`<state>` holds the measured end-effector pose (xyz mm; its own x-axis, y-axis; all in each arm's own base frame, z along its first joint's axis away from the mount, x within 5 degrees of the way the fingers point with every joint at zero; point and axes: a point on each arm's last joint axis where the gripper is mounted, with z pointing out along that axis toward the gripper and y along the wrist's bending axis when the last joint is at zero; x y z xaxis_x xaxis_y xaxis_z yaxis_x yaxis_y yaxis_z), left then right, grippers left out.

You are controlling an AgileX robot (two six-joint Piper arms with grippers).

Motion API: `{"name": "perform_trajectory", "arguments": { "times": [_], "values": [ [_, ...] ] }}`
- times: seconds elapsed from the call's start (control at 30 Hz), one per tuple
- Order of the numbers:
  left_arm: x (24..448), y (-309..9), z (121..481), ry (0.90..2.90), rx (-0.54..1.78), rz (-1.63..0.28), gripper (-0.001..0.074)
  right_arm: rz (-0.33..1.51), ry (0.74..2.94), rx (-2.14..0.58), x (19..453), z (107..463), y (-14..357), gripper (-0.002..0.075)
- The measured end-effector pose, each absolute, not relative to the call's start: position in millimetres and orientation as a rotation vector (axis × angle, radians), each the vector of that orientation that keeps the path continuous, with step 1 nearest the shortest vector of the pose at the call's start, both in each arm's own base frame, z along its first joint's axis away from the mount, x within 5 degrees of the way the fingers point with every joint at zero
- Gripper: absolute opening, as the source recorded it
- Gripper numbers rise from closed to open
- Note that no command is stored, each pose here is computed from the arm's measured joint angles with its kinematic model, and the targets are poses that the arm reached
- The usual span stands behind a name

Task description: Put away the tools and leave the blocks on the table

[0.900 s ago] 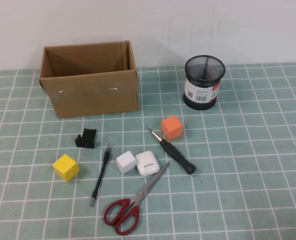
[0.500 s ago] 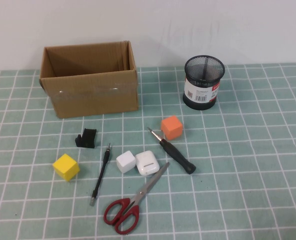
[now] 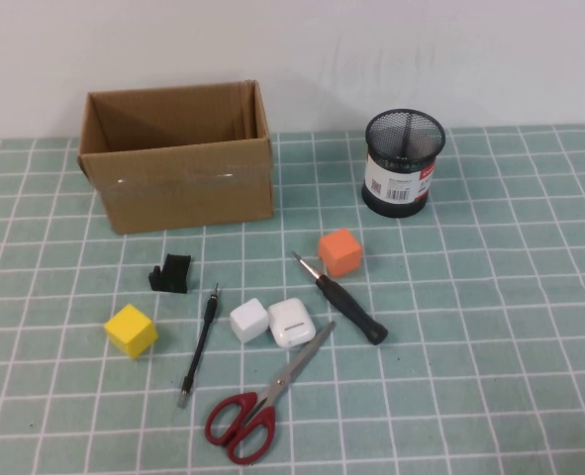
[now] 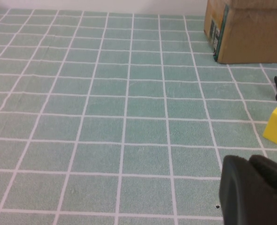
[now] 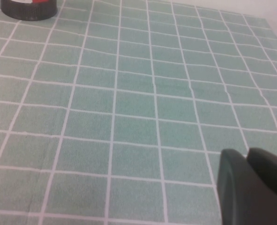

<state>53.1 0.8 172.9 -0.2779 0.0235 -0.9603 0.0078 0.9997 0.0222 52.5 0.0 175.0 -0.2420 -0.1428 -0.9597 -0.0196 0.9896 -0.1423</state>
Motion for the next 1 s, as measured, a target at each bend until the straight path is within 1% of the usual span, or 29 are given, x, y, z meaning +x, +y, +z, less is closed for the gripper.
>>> {"name": "perform_trajectory", "arguments": {
  "times": [0.87, 1.0],
  "values": [
    [53.2, 0.9, 173.4, 1.847, 0.024, 0.017, -0.0004, -0.116, 1.813, -0.119, 52.5, 175.0, 0.0, -0.0006],
    [53.4, 0.1, 174.3, 1.837, 0.006, -0.010, -0.0004, -0.116, 1.813, -0.119, 52.5, 175.0, 0.0, -0.0007]
  ]
}}
